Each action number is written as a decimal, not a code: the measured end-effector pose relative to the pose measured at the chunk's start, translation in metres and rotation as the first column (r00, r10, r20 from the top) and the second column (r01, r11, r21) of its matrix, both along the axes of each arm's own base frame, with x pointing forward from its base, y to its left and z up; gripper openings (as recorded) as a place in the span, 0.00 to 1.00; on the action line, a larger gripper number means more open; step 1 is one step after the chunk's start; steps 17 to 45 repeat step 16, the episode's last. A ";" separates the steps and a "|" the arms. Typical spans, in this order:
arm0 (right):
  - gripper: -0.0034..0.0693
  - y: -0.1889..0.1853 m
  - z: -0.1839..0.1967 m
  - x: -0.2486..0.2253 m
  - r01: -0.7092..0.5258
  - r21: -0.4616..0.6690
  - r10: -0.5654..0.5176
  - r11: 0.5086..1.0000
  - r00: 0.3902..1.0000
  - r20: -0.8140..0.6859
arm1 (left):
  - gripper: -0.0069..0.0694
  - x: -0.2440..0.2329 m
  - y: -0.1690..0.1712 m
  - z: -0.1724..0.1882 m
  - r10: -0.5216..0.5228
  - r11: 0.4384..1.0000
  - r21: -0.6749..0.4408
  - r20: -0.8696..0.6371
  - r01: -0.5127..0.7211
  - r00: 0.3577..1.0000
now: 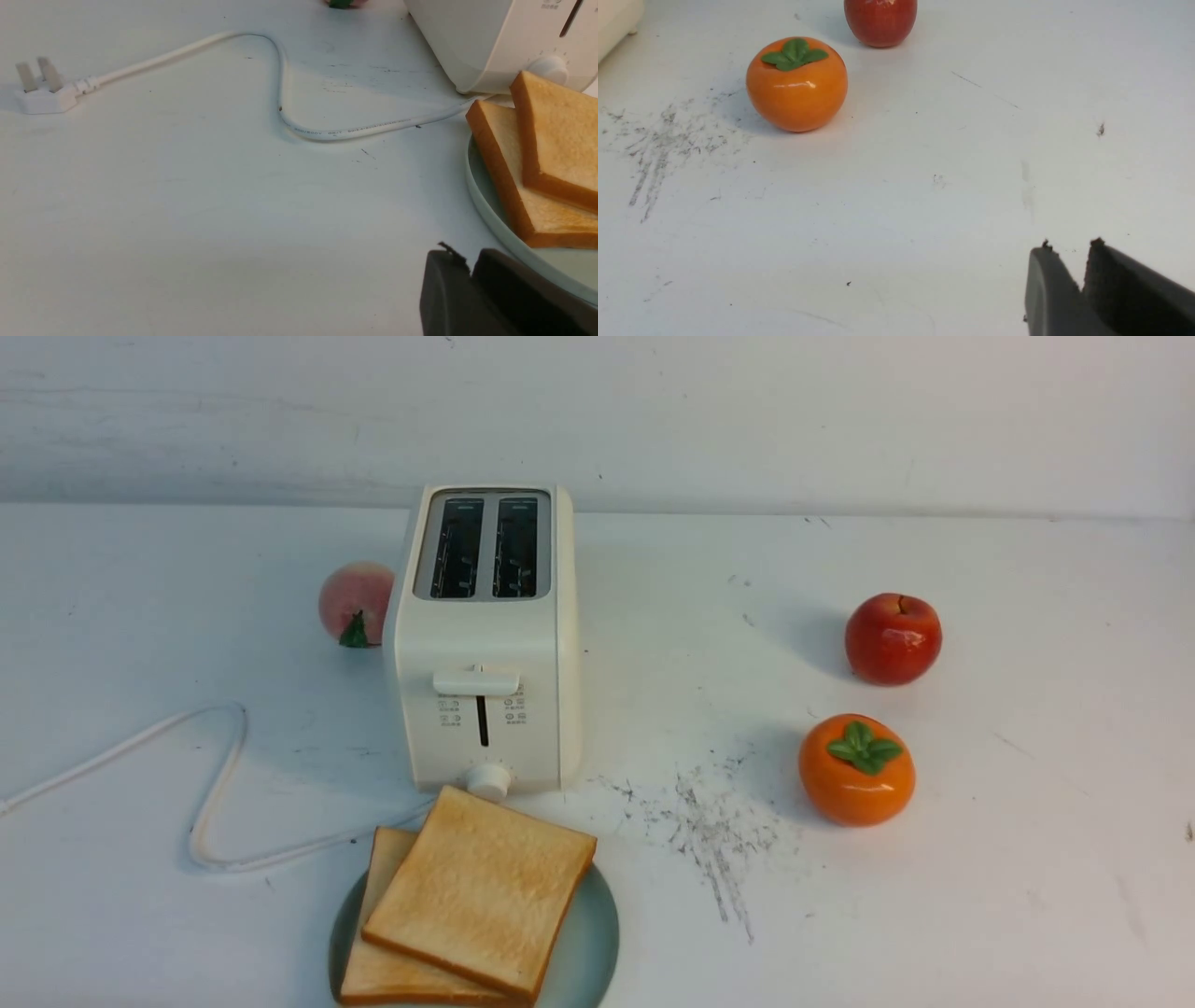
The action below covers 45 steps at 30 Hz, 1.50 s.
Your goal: Take toasted bread from bread machine on white table place on plate.
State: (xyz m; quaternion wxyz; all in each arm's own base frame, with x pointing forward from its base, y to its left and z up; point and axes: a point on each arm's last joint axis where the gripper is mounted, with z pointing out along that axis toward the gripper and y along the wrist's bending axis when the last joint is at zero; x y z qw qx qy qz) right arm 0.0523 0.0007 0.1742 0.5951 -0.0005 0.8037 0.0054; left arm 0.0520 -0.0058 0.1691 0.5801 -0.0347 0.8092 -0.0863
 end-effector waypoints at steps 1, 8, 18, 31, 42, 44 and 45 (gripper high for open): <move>0.23 0.000 0.000 0.000 0.000 0.000 0.000 1.000 1.000 0.000 | 0.19 0.000 0.000 0.000 0.000 1.000 0.000 0.000 0.000 1.000; 0.24 0.000 0.000 0.000 0.000 0.000 0.000 1.000 1.000 0.000 | 0.20 0.000 0.000 0.000 0.000 1.000 0.000 0.000 0.000 1.000; 0.26 0.000 0.000 0.000 0.000 0.000 0.000 1.000 1.000 0.000 | 0.21 0.000 0.000 0.000 0.000 1.000 0.000 0.000 0.000 1.000; 0.26 0.000 0.000 0.000 0.000 0.000 0.000 1.000 1.000 0.000 | 0.21 0.000 0.000 0.000 0.000 1.000 0.000 0.000 0.000 1.000; 0.26 0.000 0.000 0.000 0.000 0.000 0.000 1.000 1.000 0.000 | 0.21 0.000 0.000 0.000 0.000 1.000 0.000 0.000 0.000 1.000; 0.26 0.000 0.000 0.000 0.000 0.000 0.000 1.000 1.000 0.000 | 0.21 0.000 0.000 0.000 0.000 1.000 0.000 0.000 0.000 1.000; 0.26 0.000 0.000 0.000 0.000 0.000 0.000 1.000 1.000 0.000 | 0.21 0.000 0.000 0.000 0.000 1.000 0.000 0.000 0.000 1.000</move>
